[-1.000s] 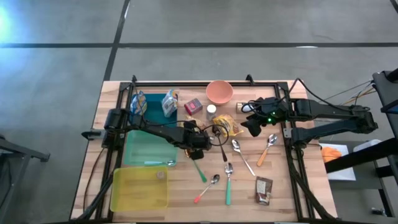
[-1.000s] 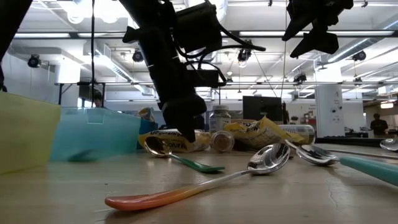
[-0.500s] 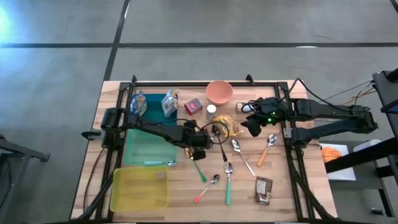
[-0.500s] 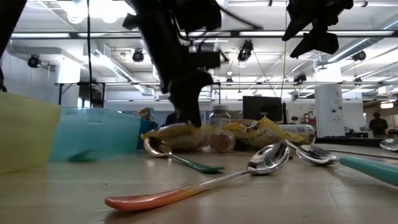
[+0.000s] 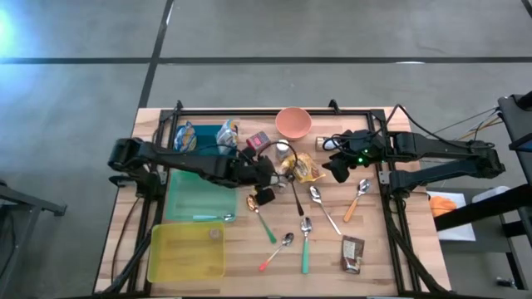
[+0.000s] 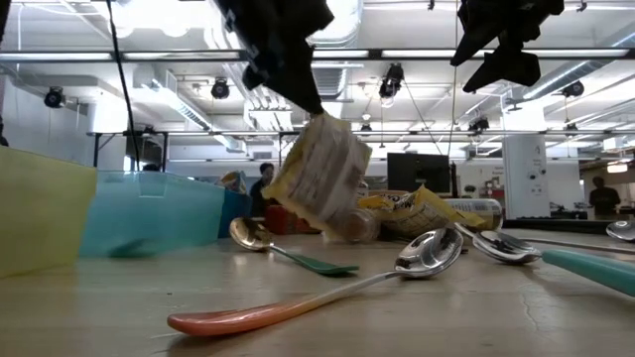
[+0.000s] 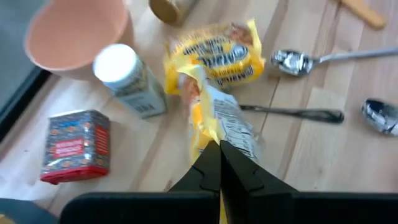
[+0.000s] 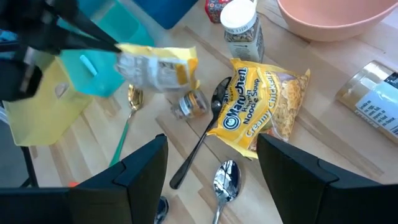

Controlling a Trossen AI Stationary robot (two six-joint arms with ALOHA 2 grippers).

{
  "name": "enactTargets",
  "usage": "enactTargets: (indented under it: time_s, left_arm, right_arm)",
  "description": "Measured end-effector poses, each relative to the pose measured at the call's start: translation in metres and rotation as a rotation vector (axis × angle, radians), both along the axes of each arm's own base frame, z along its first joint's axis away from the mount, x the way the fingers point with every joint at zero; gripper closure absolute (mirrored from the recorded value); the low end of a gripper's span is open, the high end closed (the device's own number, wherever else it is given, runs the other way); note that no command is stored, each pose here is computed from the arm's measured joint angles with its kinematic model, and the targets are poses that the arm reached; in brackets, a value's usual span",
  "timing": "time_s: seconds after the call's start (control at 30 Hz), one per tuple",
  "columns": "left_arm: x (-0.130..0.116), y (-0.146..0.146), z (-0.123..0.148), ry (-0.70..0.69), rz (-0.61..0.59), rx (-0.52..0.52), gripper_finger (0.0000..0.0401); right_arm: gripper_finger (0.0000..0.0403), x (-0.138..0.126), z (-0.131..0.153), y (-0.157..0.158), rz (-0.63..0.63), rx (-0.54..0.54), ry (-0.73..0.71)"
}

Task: Pick & Place Food Item
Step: Put the left yellow noodles packet into the blue bin

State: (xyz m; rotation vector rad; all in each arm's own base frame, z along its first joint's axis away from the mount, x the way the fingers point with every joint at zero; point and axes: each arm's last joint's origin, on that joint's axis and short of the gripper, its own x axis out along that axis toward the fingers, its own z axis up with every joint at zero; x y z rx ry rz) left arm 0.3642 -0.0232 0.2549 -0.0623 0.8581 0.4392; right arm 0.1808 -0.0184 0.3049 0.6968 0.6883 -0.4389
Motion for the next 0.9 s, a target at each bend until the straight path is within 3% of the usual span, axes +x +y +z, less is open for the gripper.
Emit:
enactTargets:
  time_s: [0.43,0.9]
  left_arm:
    - [-0.022,0.009,0.037,-0.131,0.127,-0.027,0.0401]
    - [-0.072,0.04,0.084,-0.212,0.315,-0.007,0.0401]
  right_arm:
    - [0.0161,0.0,0.0,0.0,0.003,-0.003,0.001]
    - [0.0161,0.0,0.0,0.0,0.016,-0.016,0.003]
